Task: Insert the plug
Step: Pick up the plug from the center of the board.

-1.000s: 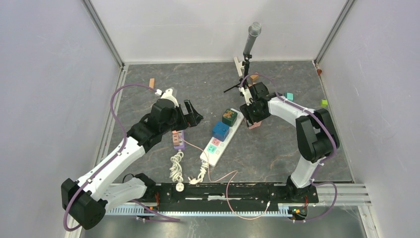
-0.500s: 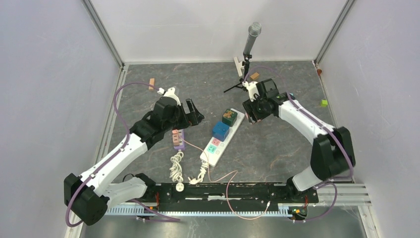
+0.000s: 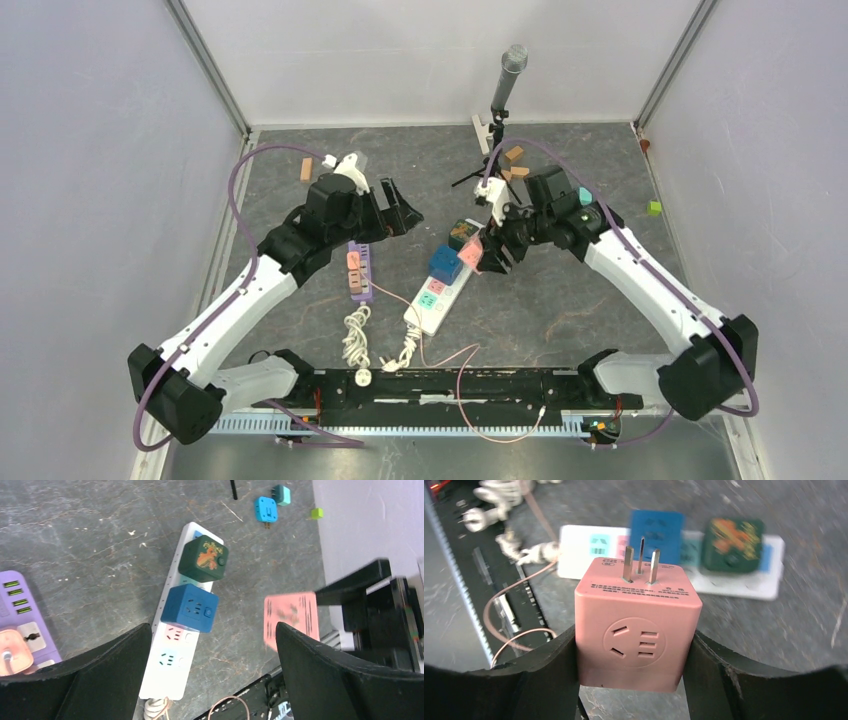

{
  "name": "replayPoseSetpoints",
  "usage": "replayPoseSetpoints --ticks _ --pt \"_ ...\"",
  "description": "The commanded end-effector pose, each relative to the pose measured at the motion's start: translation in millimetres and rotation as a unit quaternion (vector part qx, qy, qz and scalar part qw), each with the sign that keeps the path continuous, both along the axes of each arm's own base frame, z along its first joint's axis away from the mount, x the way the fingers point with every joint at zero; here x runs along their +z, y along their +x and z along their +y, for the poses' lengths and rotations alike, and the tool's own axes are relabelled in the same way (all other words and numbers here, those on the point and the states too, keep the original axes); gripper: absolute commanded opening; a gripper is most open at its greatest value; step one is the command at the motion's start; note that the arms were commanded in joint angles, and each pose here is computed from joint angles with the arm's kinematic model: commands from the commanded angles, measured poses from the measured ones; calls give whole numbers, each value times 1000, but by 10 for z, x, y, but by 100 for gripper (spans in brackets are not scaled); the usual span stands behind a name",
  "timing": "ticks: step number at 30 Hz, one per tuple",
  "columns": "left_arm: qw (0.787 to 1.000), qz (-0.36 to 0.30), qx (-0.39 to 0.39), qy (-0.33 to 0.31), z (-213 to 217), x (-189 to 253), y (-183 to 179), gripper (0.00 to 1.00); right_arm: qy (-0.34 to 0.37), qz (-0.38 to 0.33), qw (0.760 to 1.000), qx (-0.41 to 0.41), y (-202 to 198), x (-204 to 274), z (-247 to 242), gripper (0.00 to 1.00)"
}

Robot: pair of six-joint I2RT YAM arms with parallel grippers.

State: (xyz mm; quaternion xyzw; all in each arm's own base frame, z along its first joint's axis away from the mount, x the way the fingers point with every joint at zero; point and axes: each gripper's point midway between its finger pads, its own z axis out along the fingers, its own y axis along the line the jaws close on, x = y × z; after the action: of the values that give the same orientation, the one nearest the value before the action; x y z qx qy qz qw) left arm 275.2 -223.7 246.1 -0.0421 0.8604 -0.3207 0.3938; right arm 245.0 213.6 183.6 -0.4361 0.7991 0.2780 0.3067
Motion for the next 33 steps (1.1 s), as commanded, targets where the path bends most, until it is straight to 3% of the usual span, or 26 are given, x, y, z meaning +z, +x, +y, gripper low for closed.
replayPoseSetpoints --ticks 1,12,19,26,31,33 --pt "998 9 -53 -33 -174 187 -85 100 59 -48 987 139 -432 351 295 0" --pt "979 103 -122 -125 -475 176 -367 100 47 -43 984 167 -594 369 396 0" --pt "937 212 -163 -224 -743 -8 -656 100 39 -33 986 159 -503 548 466 0" --pt "911 237 -210 -264 -936 97 -835 100 37 -29 984 170 -520 622 548 0" --pt "913 228 -192 -279 -926 129 -787 100 27 -28 984 173 -521 601 553 0" --pt "903 229 -203 -303 -968 191 -792 100 27 -29 984 173 -523 610 561 0"
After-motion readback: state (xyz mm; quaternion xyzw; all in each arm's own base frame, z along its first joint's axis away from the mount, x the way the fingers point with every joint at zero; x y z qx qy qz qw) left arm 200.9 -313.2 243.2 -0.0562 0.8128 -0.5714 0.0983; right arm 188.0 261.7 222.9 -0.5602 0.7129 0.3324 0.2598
